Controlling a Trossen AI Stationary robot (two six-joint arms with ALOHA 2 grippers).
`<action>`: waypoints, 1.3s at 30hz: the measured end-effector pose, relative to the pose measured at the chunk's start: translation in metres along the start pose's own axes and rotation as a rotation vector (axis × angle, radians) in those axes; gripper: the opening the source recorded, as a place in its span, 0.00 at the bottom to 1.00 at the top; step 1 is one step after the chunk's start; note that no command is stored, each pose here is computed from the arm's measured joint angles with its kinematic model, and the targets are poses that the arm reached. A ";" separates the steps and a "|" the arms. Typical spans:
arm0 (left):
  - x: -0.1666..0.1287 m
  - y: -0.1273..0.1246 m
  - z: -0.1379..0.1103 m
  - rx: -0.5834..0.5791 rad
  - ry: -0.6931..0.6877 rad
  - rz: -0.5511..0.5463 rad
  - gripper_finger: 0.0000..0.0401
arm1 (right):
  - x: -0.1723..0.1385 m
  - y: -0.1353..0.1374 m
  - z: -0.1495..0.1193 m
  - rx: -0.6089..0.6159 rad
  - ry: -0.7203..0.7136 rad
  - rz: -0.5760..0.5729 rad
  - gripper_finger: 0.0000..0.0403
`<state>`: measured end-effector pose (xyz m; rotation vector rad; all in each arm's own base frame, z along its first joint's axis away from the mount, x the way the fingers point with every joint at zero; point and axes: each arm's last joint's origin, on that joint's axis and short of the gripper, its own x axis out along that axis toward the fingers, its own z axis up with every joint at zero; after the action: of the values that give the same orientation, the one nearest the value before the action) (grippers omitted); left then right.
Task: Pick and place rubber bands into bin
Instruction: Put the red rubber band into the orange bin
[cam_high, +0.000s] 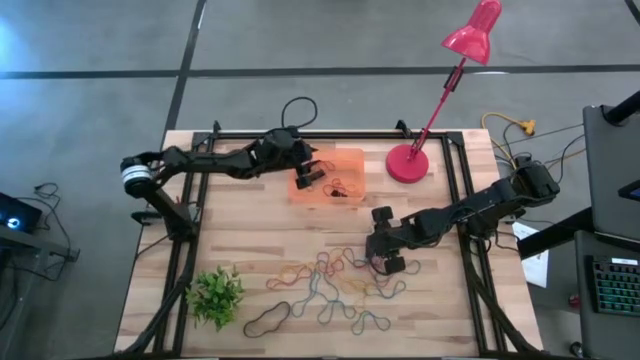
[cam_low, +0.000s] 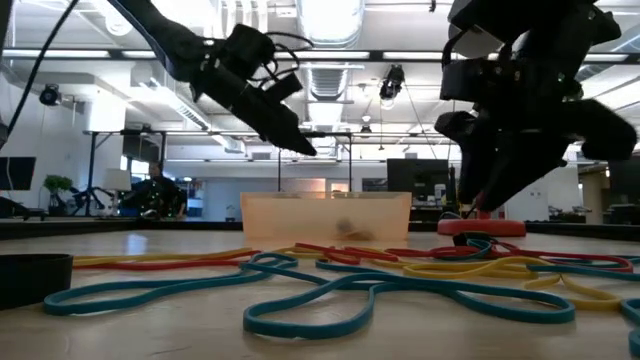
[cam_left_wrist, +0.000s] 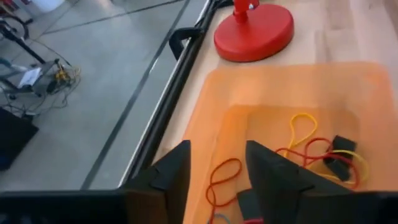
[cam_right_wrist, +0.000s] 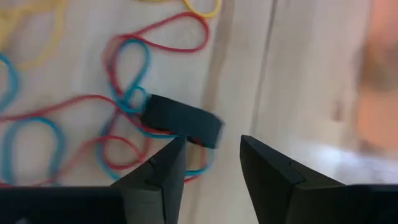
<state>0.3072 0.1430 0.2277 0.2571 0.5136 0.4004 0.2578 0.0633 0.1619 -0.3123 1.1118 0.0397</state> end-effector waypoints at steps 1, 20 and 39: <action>-0.004 0.000 0.001 -0.005 0.010 -0.004 0.37 | 0.000 0.000 0.000 -0.021 -0.001 -0.014 0.36; -0.113 -0.006 0.016 -0.112 -0.081 -0.049 0.42 | 0.033 0.009 0.003 -0.121 0.050 0.005 0.36; -0.126 -0.021 -0.034 -0.164 -0.052 -0.053 0.42 | 0.029 0.009 0.019 -0.120 -0.019 0.056 0.17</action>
<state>0.1955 0.0751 0.2450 0.0954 0.4332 0.3814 0.2856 0.0729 0.1419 -0.3871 1.1018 0.1588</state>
